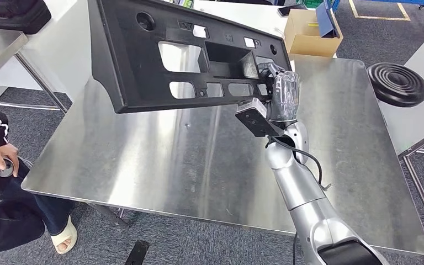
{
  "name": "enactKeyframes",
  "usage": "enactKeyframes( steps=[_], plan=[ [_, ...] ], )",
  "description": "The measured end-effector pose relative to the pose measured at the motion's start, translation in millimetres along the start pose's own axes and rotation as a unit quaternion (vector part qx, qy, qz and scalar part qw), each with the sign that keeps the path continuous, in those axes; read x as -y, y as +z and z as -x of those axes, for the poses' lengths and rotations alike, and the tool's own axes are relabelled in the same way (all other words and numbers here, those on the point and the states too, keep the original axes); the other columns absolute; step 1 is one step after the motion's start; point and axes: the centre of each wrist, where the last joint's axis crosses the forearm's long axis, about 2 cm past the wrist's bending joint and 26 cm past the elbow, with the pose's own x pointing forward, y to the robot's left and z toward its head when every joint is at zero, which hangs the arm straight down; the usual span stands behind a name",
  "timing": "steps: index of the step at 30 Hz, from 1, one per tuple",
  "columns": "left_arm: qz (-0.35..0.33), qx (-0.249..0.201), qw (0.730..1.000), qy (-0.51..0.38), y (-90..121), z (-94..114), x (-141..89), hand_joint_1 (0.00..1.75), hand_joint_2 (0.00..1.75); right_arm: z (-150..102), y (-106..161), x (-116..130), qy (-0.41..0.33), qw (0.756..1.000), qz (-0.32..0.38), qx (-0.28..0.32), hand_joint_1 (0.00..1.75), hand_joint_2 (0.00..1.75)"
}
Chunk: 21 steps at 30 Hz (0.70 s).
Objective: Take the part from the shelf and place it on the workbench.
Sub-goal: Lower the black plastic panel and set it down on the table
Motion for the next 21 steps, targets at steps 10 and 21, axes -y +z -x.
enactKeyframes(
  steps=[10, 21],
  plan=[
    [0.001, 0.000, 1.000, -0.001, 0, 0, 0, 0.00, 1.75, -9, -7, -6, 0.011, 0.999, -0.022, 0.026, 1.55, 1.75],
    [0.013, 0.008, 1.000, -0.015, -1, -6, 5, 0.00, 1.75, -47, -8, -37, 0.021, 0.992, -0.079, 0.100, 1.55, 1.75]
  ],
)
